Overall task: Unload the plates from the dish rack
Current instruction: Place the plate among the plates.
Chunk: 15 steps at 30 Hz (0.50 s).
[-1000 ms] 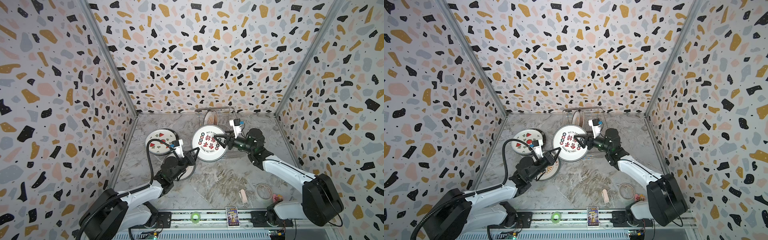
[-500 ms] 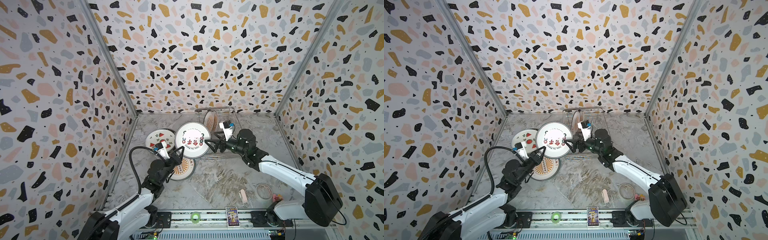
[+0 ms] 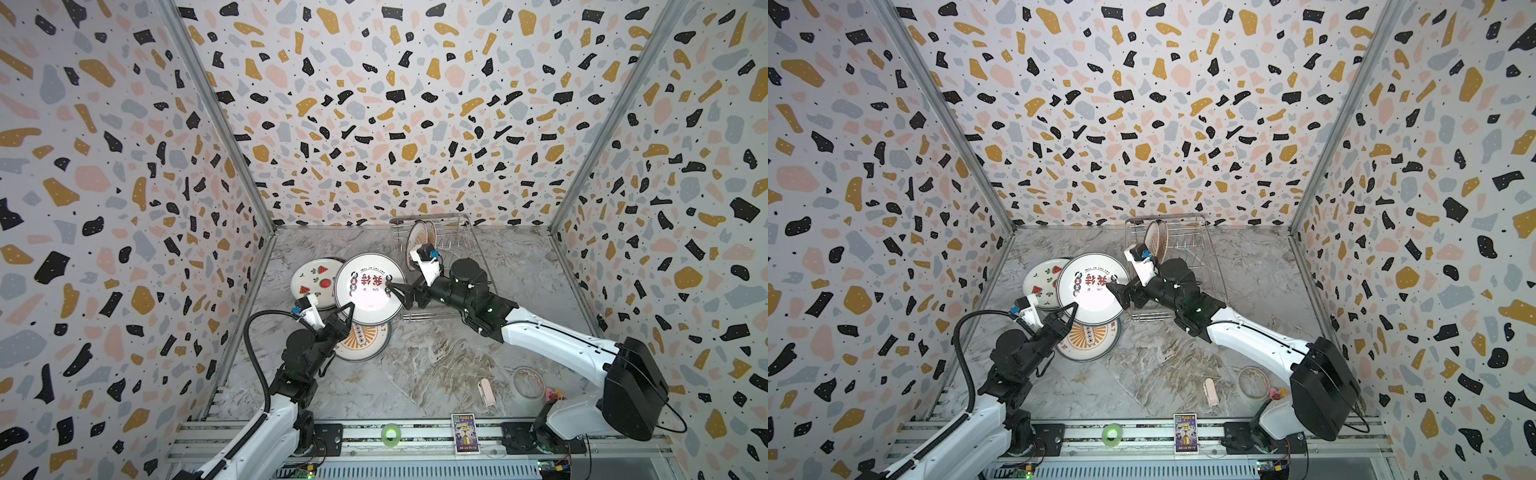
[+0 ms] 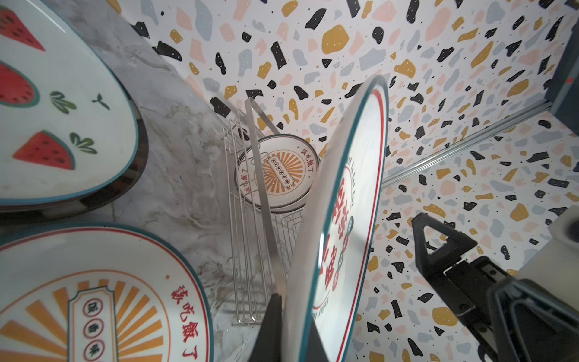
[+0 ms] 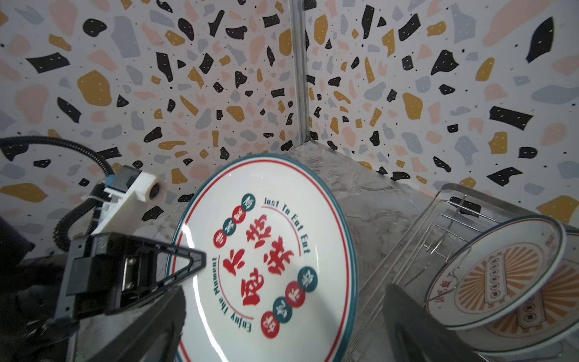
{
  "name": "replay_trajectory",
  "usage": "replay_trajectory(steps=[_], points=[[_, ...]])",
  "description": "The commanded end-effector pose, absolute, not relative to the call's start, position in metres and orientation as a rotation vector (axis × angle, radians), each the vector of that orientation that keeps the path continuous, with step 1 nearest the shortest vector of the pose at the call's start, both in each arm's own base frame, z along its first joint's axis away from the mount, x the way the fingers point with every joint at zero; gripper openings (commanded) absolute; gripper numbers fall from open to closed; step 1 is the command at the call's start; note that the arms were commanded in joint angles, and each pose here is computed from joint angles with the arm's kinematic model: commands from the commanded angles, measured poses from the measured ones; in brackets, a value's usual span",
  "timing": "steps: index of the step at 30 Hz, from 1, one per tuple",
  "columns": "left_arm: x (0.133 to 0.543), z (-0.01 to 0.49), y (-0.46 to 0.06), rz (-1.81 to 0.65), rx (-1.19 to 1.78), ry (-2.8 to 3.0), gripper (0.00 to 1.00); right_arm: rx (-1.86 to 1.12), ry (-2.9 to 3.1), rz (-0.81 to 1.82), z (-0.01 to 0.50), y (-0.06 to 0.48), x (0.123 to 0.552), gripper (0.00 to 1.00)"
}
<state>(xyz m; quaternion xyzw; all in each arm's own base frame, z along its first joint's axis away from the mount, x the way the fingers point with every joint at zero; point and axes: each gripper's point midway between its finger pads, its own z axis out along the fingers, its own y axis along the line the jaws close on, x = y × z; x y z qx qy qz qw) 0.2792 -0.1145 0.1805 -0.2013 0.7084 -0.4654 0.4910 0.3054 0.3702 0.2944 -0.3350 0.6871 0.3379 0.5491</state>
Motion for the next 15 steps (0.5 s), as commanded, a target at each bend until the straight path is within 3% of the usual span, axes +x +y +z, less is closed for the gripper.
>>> replay_trajectory(steps=[1,15], points=[[0.279,0.183,-0.111,-1.130,-0.516,1.726,0.00,-0.808,1.641,0.771,0.298,0.373,0.307,0.99],[0.270,0.150,-0.087,-0.993,-0.650,1.820,0.00,-0.889,1.671,0.758,0.275,0.402,0.298,0.99]])
